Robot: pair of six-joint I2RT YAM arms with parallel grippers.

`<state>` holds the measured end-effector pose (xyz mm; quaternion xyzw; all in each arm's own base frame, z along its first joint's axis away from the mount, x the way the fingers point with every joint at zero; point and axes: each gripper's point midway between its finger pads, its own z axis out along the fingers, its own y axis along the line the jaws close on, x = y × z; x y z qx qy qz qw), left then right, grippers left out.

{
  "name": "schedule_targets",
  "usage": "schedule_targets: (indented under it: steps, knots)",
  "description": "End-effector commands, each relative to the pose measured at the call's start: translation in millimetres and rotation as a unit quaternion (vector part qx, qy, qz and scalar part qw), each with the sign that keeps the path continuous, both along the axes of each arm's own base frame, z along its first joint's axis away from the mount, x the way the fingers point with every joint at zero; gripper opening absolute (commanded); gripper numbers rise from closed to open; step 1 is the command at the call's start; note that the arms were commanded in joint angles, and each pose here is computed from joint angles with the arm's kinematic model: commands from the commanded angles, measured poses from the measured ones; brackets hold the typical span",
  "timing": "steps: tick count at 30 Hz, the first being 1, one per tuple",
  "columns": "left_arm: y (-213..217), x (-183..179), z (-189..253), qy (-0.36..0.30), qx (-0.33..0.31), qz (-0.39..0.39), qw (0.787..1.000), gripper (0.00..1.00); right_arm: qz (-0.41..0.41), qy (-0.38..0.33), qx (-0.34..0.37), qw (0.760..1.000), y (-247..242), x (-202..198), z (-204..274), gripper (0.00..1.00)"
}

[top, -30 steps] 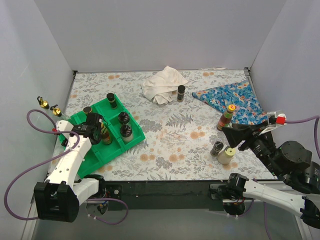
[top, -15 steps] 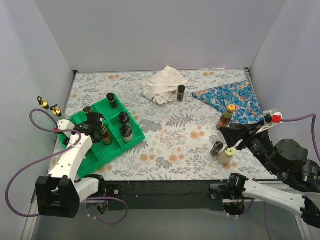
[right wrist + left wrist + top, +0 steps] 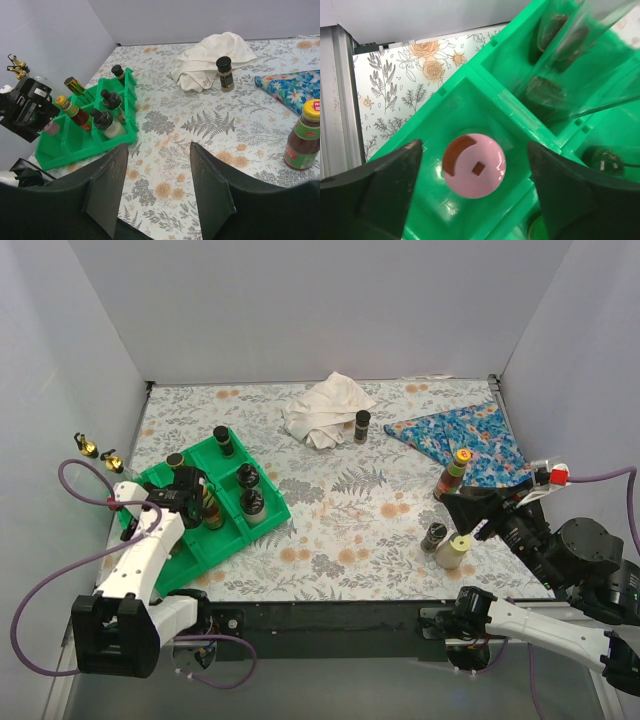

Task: Organize the condiment bottles
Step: Place the bottle in the storage box.

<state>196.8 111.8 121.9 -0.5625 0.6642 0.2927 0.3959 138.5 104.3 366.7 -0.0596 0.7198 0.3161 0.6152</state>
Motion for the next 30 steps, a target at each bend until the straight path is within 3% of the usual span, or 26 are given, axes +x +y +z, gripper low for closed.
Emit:
schedule_targets:
  steps: [1,3,9,11,14,19,22,23,28,30]
  knots:
    - [7.5,14.6,42.0,-0.129,0.006,0.059,0.990,0.92,0.002,-0.007,0.033,0.999,-3.9,-3.0,18.3,0.61]
    - [5.5,22.1,63.6,-0.129,0.005,0.033,0.991,0.98,0.004,-0.004,0.029,1.000,-1.3,-2.8,14.7,0.61]
    - [-6.5,40.3,131.0,-0.194,-0.016,-0.041,0.980,0.98,0.007,0.008,0.020,1.000,6.6,-0.8,6.4,0.61]
    - [-14.4,48.6,149.6,-0.194,-0.017,-0.096,0.976,0.98,0.005,0.011,0.018,1.000,8.0,0.1,4.7,0.61]
    - [-38.6,65.6,191.9,-0.222,-0.020,-0.219,0.950,0.98,0.005,0.016,0.013,1.000,9.6,0.6,1.6,0.61]
    - [-98.4,88.5,240.0,-0.273,-0.053,-0.404,0.872,0.98,0.001,0.021,0.011,1.000,9.1,1.4,-1.7,0.61]
    - [-128.7,107.1,246.3,-0.264,-0.093,-0.468,0.838,0.98,-0.004,0.019,0.012,1.000,7.7,2.4,0.6,0.61]
    - [-150.6,111.3,246.3,-0.260,-0.124,-0.512,0.809,0.98,-0.005,0.018,0.012,1.000,7.0,2.7,1.2,0.61]
    - [-210.8,120.2,250.7,-0.261,-0.193,-0.610,0.723,0.98,-0.017,0.027,0.008,0.999,5.5,5.1,-3.2,0.61]
    - [-224.6,120.1,253.4,-0.260,-0.182,-0.629,0.710,0.98,-0.018,0.032,0.005,0.999,6.7,5.6,-5.5,0.60]
